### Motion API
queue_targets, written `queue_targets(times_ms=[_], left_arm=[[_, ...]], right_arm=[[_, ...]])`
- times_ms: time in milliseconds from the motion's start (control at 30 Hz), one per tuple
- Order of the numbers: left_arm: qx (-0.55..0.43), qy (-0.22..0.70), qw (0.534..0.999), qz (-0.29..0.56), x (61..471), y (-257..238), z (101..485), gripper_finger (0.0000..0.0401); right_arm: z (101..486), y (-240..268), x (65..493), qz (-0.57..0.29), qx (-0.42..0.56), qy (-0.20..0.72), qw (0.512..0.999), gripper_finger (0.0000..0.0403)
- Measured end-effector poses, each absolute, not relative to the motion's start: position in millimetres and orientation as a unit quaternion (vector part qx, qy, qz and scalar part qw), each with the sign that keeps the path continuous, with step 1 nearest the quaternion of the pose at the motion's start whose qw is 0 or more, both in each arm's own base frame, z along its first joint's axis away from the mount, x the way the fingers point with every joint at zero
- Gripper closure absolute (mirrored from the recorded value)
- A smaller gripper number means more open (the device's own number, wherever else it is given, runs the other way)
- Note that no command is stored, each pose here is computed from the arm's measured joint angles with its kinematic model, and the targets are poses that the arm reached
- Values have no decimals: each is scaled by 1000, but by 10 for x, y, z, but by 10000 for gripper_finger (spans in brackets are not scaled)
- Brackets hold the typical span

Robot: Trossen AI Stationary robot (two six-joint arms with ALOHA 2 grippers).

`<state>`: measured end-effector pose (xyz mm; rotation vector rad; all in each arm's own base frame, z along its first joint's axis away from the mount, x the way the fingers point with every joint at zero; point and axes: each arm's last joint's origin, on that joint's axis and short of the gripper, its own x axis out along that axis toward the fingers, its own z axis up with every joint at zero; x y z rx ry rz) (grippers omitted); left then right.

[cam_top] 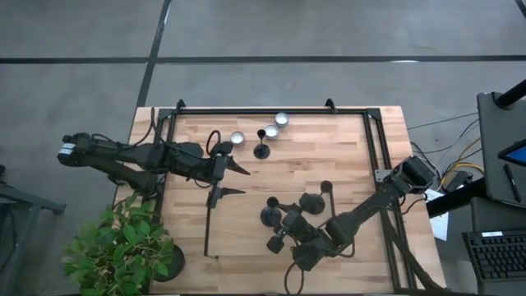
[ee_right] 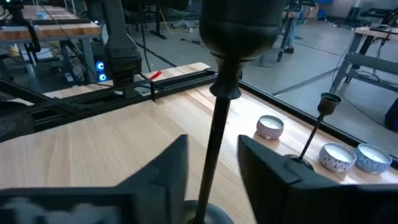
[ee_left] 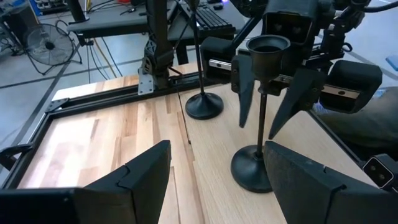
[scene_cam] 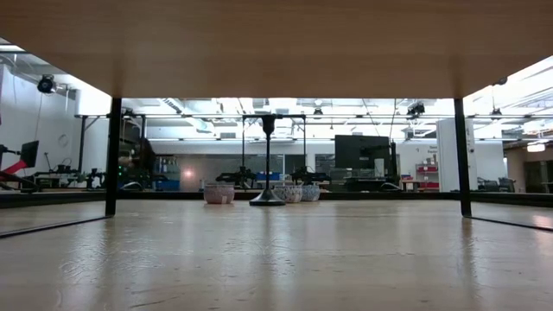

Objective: Pick & Place candle stick holders
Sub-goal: Put the left black candle holder on the shelf

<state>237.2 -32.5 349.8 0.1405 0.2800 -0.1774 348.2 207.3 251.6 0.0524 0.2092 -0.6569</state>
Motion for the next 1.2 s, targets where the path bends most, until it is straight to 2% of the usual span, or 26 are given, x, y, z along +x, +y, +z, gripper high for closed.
queue_targets(times_ms=[167,233,667,933,1200], left_arm=[[68,139,984,-88,2372,-326,3498,146],[68,140,984,-89,2373,-328,3492,146],[56,140,985,-87,2395,-330,3325,146],[31,121,989,-82,2407,-331,3356,146],[28,111,990,-81,2412,-332,3372,146]], right_arm=[[2520,2074,3482,-316,2,112,942,367],[2553,2093,3463,-308,-1,113,945,384],[2776,2321,3165,-257,3,109,960,388],[2779,2448,2714,-247,54,134,958,389],[2777,2500,2416,-244,57,147,957,389]])
